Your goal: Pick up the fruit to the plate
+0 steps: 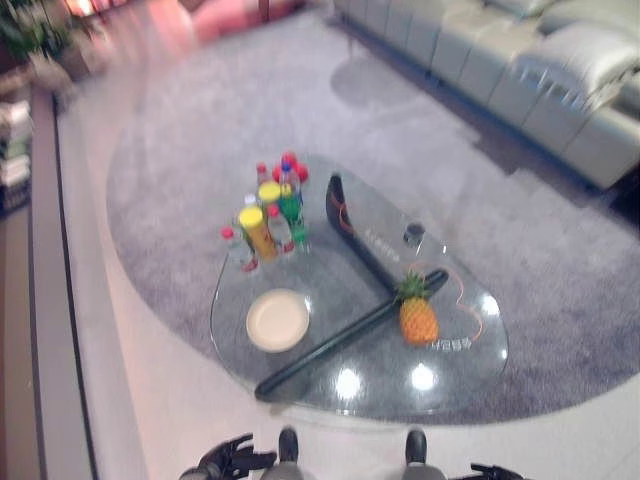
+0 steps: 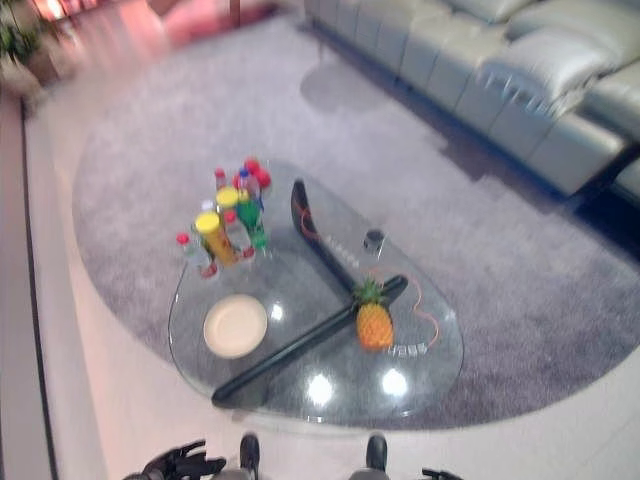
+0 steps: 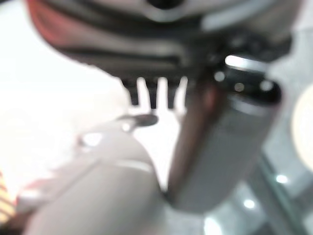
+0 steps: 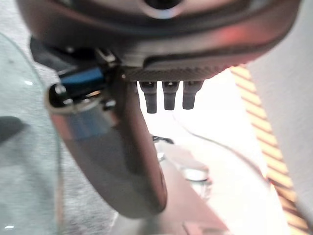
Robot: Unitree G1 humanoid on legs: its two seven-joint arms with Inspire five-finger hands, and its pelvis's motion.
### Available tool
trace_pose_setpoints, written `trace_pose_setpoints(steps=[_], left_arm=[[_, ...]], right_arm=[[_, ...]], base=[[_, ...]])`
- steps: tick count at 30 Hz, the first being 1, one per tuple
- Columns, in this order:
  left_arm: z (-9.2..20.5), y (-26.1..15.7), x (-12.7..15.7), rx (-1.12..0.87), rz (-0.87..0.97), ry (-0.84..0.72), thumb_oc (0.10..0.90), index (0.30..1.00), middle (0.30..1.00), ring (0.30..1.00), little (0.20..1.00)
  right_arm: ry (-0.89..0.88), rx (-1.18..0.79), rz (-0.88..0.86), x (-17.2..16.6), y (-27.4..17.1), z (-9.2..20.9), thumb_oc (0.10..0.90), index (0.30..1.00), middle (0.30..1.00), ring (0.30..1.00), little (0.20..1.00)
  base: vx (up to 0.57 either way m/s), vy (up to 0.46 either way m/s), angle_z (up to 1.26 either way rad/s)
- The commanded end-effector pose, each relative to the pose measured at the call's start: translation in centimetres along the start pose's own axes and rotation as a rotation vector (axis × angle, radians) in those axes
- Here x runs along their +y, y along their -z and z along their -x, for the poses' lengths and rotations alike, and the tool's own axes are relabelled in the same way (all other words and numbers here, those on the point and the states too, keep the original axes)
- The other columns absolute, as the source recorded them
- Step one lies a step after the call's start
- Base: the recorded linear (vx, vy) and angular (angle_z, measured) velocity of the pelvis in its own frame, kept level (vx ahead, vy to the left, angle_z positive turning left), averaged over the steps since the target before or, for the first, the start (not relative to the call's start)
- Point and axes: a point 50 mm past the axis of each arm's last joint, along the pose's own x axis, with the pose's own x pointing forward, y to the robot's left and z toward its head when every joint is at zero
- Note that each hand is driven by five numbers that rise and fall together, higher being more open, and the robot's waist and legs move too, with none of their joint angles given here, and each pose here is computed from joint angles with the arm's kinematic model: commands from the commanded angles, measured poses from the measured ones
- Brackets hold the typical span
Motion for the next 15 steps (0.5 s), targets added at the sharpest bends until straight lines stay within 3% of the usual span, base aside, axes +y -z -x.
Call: trace_pose_setpoints(steps=[1,9,15], left_arm=[[0.0,-1.7,0.7,-0.055,0.045,-0.002,0.800,0.900,0.900,0.900,0.900],[0.1,-6.7,0.5,-0.253,0.126,0.094,0.800,0.900,0.900,0.900,0.900],[1.2,-11.8,2.3,-0.480,0.221,-0.071,0.800,0.900,0.900,0.900,0.900]], right_arm=[[0.014,-0.040,-0.045,-0.1,-2.2,0.0,0.800,0.900,0.900,0.900,0.900],[0.046,-0.226,-0.132,-1.6,-6.9,0.7,0.800,0.900,0.900,0.900,0.900],[0.130,-0.406,-0.253,-3.6,-11.3,2.0,0.800,0.900,0.900,0.900,0.900]], base=[[-0.08,0.004,0.00],[-0.06,0.002,0.00],[-0.06,-0.007,0.01]])
